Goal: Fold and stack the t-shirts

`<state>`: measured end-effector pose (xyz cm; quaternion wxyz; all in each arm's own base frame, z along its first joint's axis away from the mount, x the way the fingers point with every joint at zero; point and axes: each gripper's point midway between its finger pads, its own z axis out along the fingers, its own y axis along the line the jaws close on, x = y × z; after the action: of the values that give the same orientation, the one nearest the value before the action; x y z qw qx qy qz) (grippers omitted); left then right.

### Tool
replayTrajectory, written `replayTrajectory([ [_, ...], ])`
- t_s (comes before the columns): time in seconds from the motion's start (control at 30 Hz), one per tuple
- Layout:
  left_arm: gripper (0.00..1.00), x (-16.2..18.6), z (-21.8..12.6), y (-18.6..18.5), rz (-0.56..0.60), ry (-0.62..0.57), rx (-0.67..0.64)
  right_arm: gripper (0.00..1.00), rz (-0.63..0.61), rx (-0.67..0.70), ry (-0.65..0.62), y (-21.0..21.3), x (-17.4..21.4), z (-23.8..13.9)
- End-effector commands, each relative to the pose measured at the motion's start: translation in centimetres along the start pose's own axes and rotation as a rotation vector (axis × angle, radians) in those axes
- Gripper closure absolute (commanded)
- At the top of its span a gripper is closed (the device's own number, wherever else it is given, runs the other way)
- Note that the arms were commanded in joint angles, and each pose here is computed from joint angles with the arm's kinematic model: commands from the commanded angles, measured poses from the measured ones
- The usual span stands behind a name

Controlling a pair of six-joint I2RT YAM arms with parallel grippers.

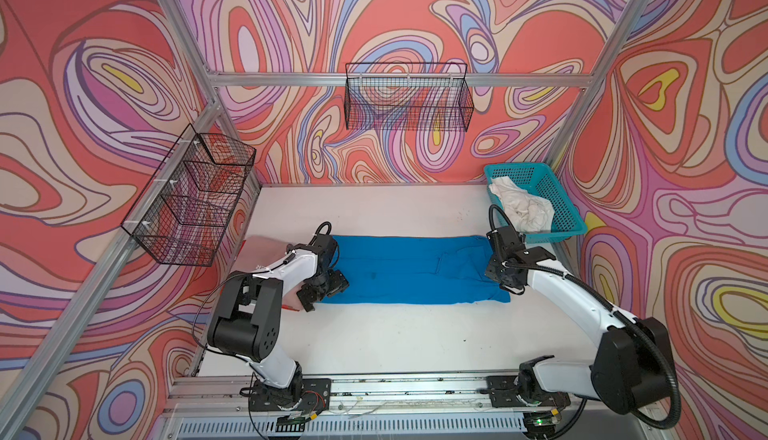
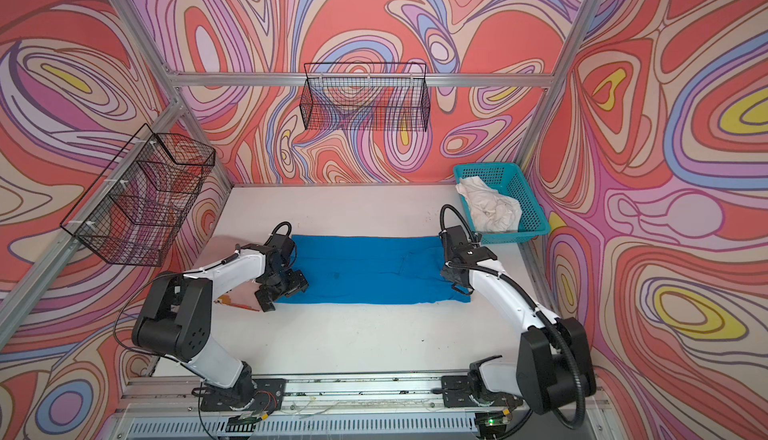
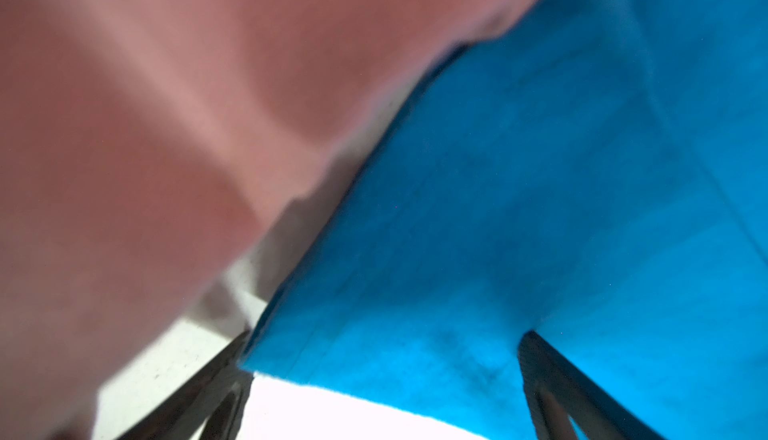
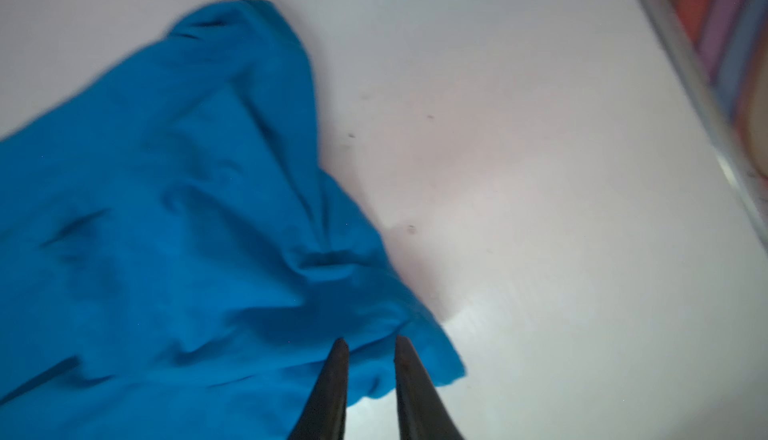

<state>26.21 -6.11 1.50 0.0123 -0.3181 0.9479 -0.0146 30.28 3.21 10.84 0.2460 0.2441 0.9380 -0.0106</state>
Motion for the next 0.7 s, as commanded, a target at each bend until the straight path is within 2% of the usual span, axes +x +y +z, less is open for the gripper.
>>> replayTrajectory([
  [0.0,0.0,0.6,1.6,2.1,-0.032,0.024,-0.08,0.77,0.017,-0.155,0.087,3.1,1.8,1.9],
  [0.17,0.0,0.7,1.5,2.4,-0.031,0.02,-0.092,0.78,0.088,-0.072,0.182,0.6,5.4,6.4],
  [0.3,0.0,0.7,1.4,2.6,-0.03,0.017,-0.099,0.78,0.172,0.013,0.213,-3.2,6.4,8.5],
  [0.4,0.0,0.7,1.5,2.7,-0.028,0.02,-0.102,0.76,0.177,0.058,0.191,-4.6,6.2,8.4],
  [0.43,0.0,0.7,1.6,2.7,-0.028,0.023,-0.102,0.73,0.172,0.057,0.185,-4.7,6.1,8.2],
  [0.47,0.0,0.7,1.5,2.6,-0.028,0.023,-0.098,0.66,0.164,0.031,0.188,-4.3,6.0,7.8],
  [0.6,0.0,1.0,1.4,2.2,-0.021,0.034,-0.08,0.54,0.134,-0.019,0.19,-3.5,5.5,6.4],
  [0.67,0.0,1.2,1.1,1.8,-0.014,0.043,-0.061,0.53,0.115,-0.047,0.187,-2.7,4.4,5.1],
])
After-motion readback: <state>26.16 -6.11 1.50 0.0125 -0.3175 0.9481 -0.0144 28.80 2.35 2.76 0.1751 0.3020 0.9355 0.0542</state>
